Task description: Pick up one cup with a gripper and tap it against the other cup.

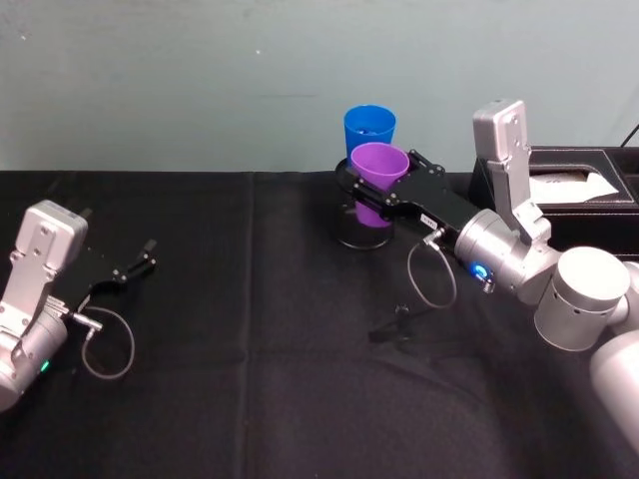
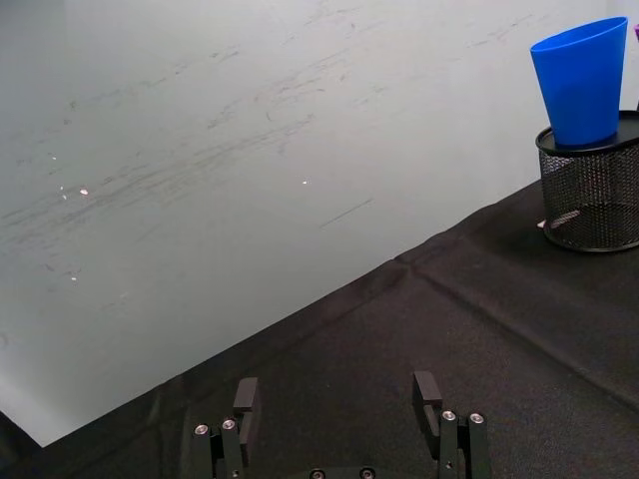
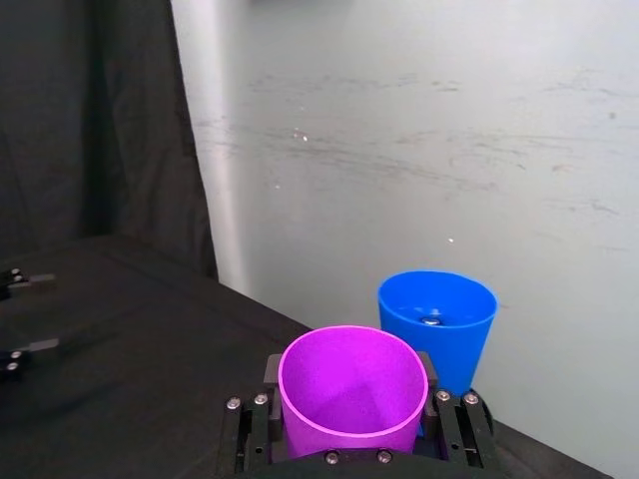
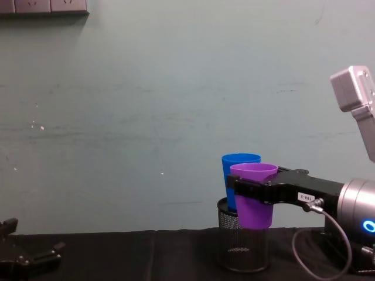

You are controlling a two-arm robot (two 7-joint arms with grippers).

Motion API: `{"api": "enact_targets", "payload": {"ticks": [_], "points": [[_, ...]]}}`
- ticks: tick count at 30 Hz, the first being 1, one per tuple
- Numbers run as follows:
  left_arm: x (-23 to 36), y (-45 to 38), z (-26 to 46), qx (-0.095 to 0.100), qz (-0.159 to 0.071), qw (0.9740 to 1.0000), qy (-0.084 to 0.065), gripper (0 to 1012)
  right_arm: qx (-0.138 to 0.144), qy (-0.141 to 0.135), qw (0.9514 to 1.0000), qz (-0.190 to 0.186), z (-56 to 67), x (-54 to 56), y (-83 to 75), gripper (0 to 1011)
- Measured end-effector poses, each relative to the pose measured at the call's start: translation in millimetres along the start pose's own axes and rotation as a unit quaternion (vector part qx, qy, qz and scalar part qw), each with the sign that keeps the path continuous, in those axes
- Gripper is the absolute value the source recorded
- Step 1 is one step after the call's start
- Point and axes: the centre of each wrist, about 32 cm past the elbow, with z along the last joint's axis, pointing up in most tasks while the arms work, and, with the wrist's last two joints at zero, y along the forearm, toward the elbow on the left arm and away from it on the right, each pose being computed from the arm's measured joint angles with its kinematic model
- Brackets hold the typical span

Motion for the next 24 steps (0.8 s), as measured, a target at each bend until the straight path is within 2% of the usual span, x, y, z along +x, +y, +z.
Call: {"api": "enact_targets", "payload": {"ticks": [24], "points": [[0.0,0.0,0.0,0.0,0.0,1.0,0.0,1000,-0.01,0.011,0.9998,-0.011,3.0,13.2,20.4,747]]}}
